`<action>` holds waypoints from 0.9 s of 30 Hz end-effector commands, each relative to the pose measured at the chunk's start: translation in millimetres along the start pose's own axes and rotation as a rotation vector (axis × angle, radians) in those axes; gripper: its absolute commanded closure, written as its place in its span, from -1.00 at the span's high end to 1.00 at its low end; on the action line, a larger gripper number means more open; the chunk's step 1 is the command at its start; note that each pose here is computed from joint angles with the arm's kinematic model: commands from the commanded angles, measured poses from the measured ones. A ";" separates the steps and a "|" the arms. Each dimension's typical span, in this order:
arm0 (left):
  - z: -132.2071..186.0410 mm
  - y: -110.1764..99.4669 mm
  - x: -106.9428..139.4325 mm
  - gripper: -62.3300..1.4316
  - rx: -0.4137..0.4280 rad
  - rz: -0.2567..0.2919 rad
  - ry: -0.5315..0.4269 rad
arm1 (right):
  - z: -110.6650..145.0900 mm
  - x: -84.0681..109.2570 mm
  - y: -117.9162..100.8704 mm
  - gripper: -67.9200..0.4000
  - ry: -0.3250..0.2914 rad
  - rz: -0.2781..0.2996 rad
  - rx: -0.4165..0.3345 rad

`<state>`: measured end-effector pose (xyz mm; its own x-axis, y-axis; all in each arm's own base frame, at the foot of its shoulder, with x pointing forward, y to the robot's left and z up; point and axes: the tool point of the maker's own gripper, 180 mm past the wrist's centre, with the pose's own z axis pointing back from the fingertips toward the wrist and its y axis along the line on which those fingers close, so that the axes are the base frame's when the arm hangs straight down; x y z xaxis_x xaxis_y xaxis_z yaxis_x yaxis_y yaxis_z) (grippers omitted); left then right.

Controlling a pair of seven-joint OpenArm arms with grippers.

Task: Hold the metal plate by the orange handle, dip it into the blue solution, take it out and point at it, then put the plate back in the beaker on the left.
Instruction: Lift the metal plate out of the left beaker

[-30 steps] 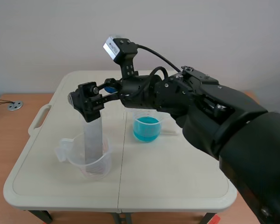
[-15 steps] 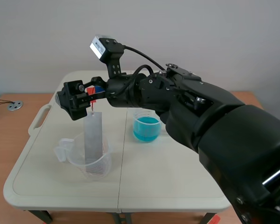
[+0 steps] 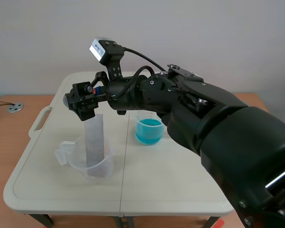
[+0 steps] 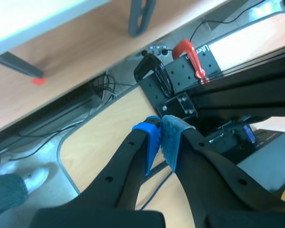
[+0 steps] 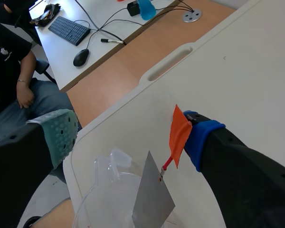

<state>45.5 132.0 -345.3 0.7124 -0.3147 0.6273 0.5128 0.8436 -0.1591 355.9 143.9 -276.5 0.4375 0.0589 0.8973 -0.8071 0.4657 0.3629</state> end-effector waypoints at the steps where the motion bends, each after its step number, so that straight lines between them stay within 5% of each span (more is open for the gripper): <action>1: -0.5 -4.9 10.2 -0.90 -0.013 0.003 -0.034 | -3.4 21.7 5.8 0.09 -0.044 0.022 0.021; 23: -0.5 -4.9 10.0 -0.90 -0.013 0.003 -0.033 | -3.4 21.4 7.3 -0.93 -0.044 0.024 0.029; 27: -0.5 -4.9 10.0 -0.90 -0.013 0.003 -0.033 | -3.2 19.6 14.1 -0.95 -0.040 0.035 0.066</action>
<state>45.9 131.9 -345.0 0.7111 -0.3135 0.6293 0.5128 0.8436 -0.1591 350.1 147.1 -274.0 0.4261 0.0652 0.9023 -0.8280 0.4299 0.3600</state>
